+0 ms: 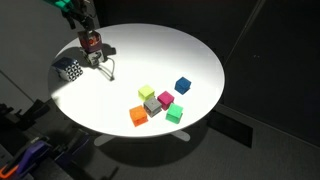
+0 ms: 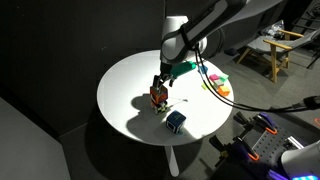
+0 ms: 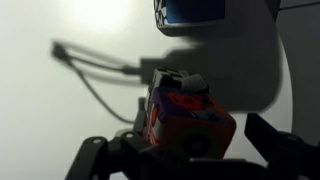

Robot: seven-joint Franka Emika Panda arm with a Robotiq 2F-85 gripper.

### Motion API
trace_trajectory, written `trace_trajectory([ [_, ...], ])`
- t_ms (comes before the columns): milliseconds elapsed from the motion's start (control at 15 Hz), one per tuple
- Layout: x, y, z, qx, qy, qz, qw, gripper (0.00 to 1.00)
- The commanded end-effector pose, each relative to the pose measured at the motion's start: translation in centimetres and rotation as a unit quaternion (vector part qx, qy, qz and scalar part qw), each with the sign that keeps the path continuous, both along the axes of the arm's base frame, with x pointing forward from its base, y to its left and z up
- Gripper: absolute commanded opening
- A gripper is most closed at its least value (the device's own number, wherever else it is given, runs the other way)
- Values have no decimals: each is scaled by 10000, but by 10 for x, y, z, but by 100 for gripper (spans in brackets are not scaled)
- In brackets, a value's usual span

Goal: Pick up the square toy on the right and put it on top of the square toy at the back of the table.

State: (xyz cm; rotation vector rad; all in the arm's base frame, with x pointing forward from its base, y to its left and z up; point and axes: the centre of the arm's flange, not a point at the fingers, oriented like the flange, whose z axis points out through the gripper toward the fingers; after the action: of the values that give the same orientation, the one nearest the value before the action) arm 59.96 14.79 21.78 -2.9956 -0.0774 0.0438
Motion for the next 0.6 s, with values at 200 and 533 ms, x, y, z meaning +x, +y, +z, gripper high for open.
trace_trajectory([
  [200,-37,-23,22,69,94,-143,9998,100],
  [533,-60,-39,39,-126,152,-309,9993,100],
])
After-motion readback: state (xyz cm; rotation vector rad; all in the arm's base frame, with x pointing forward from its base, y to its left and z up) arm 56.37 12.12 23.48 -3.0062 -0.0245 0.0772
